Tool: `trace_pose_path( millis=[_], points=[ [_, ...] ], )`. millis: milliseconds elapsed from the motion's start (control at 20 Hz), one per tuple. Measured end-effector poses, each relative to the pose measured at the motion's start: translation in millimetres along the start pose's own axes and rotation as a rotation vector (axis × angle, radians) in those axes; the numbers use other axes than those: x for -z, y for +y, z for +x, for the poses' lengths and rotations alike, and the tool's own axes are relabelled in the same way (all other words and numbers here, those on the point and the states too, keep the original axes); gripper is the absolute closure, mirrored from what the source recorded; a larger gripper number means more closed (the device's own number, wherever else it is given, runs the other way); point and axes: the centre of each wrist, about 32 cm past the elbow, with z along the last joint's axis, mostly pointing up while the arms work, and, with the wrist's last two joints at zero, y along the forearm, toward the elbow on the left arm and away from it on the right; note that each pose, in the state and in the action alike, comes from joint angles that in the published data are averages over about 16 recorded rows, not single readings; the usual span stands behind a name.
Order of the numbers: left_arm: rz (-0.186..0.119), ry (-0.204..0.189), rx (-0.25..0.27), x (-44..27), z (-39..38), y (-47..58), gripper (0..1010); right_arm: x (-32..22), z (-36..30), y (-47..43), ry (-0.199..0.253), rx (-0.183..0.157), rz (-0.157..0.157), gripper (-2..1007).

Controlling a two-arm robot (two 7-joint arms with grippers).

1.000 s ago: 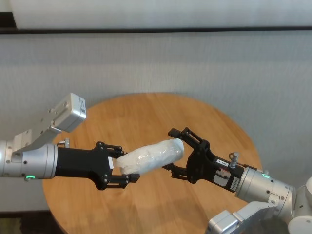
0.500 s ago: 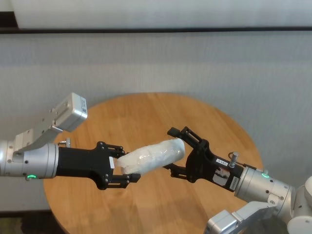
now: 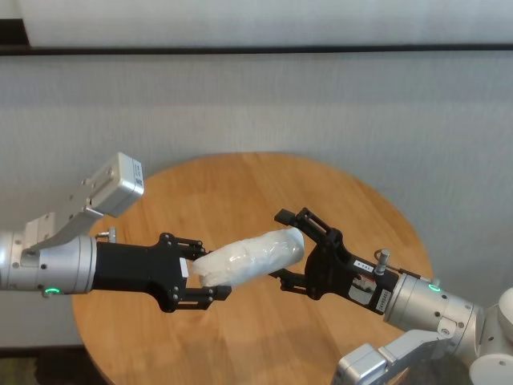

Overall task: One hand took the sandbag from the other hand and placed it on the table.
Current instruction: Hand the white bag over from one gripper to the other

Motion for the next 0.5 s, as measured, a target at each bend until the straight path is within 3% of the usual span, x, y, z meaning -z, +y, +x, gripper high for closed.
trace_pose_path(
  millis=[500],
  points=[
    [0.0,0.0,0.0,0.0,0.0,0.0,442,-1.0,1.1,0.3,0.016,-0.006,-0.009,4]
  ],
)
